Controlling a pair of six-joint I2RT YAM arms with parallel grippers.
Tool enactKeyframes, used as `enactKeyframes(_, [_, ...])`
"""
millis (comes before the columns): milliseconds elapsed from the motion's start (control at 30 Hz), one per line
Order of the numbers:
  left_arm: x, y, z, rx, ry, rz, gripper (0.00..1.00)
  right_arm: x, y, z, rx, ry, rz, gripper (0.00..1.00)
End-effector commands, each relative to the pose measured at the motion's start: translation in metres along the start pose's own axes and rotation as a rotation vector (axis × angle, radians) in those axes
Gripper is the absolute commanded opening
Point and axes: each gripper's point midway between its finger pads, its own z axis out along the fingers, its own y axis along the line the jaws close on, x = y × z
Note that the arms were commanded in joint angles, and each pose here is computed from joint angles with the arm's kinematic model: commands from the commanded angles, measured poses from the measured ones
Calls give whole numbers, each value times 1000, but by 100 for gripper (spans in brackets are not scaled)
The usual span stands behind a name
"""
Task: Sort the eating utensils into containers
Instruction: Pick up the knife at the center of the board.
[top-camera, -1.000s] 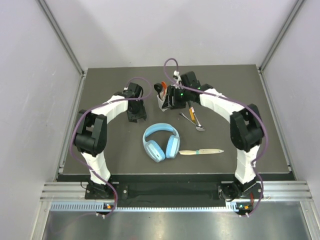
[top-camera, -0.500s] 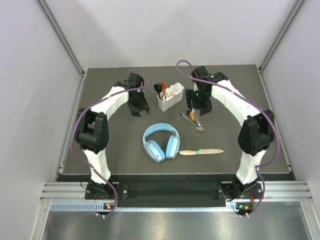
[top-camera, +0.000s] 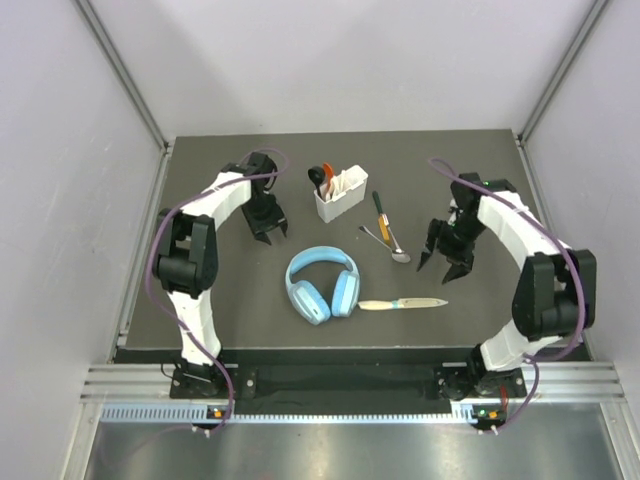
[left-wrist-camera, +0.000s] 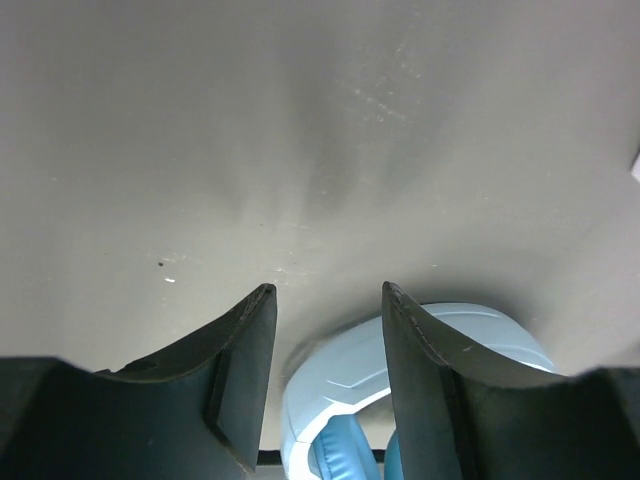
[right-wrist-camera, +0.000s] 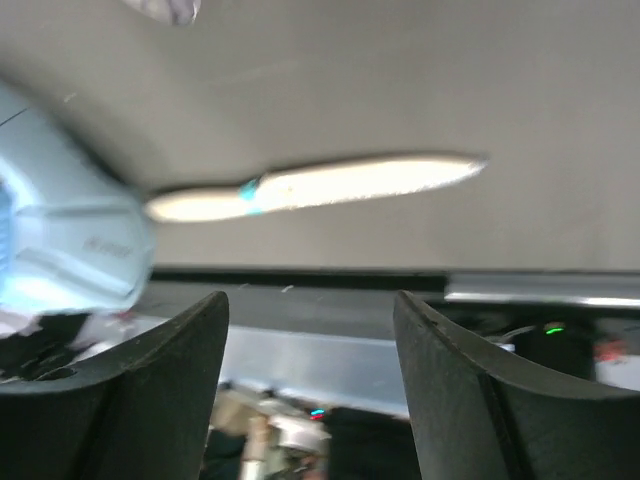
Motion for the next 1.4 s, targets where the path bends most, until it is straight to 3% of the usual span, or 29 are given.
enactKeyframes(0, [10, 3, -10, 22, 9, 28, 51, 43, 34, -36, -238, 58, 125, 67])
enactKeyframes(67, [12, -2, -5, 60, 18, 40, 51, 59, 48, -37, -326, 119, 271, 67])
enactKeyframes(133, [22, -3, 2, 86, 54, 49, 51, 59, 56, -44, -378, 96, 382, 66])
enactKeyframes(433, [30, 9, 5, 91, 33, 94, 50, 71, 38, -7, -316, 116, 647, 68])
enactKeyframes(933, [38, 24, 0, 66, 5, 94, 50, 43, 45, 81, -146, 159, 746, 66])
enactKeyframes(1267, [32, 24, 1, 48, -1, 102, 50, 35, 40, 104, -82, 133, 804, 48])
enactKeyframes(1367, [31, 26, 2, 39, 0, 106, 50, 41, 35, 107, -39, 154, 783, 48])
